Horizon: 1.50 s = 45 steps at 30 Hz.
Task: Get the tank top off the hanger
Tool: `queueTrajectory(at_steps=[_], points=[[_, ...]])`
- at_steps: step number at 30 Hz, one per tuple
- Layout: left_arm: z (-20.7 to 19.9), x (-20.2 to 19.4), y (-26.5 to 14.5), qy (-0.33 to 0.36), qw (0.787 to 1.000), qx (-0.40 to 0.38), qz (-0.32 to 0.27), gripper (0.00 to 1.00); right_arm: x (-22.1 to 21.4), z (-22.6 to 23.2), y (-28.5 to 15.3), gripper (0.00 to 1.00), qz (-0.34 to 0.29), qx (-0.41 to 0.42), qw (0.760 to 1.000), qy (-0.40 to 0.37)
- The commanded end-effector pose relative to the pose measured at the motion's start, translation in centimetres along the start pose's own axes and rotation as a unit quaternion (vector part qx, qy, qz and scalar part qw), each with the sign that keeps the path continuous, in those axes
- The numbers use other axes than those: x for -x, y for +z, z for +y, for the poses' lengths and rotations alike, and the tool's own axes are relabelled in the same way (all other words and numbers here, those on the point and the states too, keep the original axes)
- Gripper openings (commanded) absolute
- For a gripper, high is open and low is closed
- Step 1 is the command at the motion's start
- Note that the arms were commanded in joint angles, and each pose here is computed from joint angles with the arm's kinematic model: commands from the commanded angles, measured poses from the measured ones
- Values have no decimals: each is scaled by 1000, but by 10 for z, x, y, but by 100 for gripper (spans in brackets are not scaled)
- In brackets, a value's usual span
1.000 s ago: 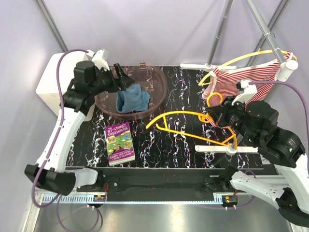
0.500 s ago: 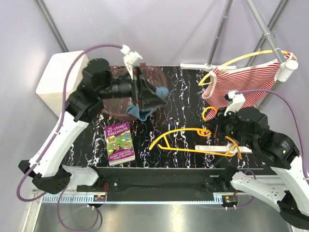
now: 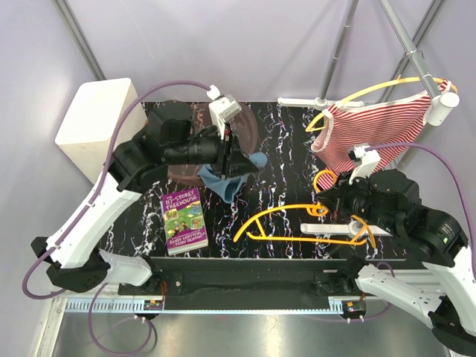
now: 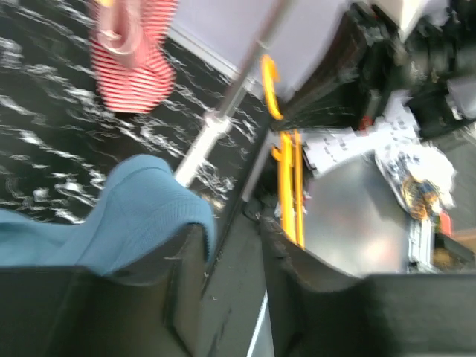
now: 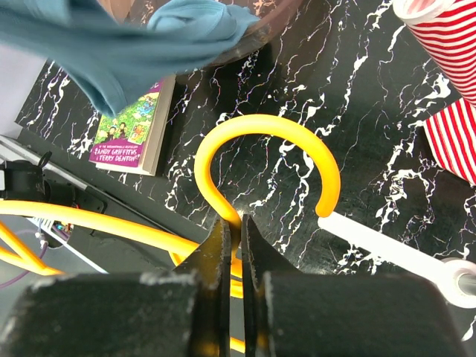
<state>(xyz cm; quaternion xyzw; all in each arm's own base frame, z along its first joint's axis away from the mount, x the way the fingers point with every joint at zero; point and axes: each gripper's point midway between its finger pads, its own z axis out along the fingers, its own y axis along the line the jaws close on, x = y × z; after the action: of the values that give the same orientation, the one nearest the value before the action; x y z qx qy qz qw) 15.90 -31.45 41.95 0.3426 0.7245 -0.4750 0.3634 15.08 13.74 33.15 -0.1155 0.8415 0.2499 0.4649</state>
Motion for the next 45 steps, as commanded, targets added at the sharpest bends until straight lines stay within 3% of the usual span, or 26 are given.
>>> queueTrajectory(at_steps=[1,3,10,13,14,15,16,17,18,19,20,22,24,27,29,32,38,45], points=[[25,46,-19,20,993,99,-65,29,3,6,-1,0,-2,14,1000,1],[53,65,-35,9,981,171,-94,0,5,7,-2,0,-5,15,1000,5],[142,131,-89,39,932,329,-150,0,16,12,-2,0,-9,18,1000,3],[201,124,-96,-19,916,375,-141,2,18,13,1,0,-7,17,1000,0],[230,98,-86,-59,913,391,-100,8,18,14,1,0,-6,19,1000,-1],[247,84,-89,-86,906,407,-81,24,19,14,2,0,-5,17,1000,0],[262,67,-91,-110,892,434,-58,30,18,15,3,0,-3,20,1000,0],[272,39,-88,-140,882,450,-9,37,18,15,3,0,-3,20,1000,2],[276,28,-90,-151,874,462,7,43,16,15,3,0,-1,20,1000,3],[284,11,-94,-166,858,485,26,59,16,14,4,0,-1,18,1000,5],[284,6,-97,-170,854,492,27,64,15,14,4,0,-1,18,1000,5],[270,6,-109,-167,851,498,5,74,11,13,8,0,4,17,1000,5],[248,21,-118,-162,859,484,-39,75,8,13,12,0,11,18,1000,3],[193,42,-97,-138,915,373,-74,74,7,15,18,0,20,19,1000,-6],[149,45,-59,-114,960,245,-68,75,7,15,22,0,27,18,999,-18],[82,37,-29,-70,990,119,-44,75,10,14,23,0,28,15,999,-32],[13,-11,19,-22,999,15,42,77,10,20,24,0,37,29,998,-42],[-12,-51,40,-14,996,6,91,77,10,22,23,0,42,36,997,-47]])
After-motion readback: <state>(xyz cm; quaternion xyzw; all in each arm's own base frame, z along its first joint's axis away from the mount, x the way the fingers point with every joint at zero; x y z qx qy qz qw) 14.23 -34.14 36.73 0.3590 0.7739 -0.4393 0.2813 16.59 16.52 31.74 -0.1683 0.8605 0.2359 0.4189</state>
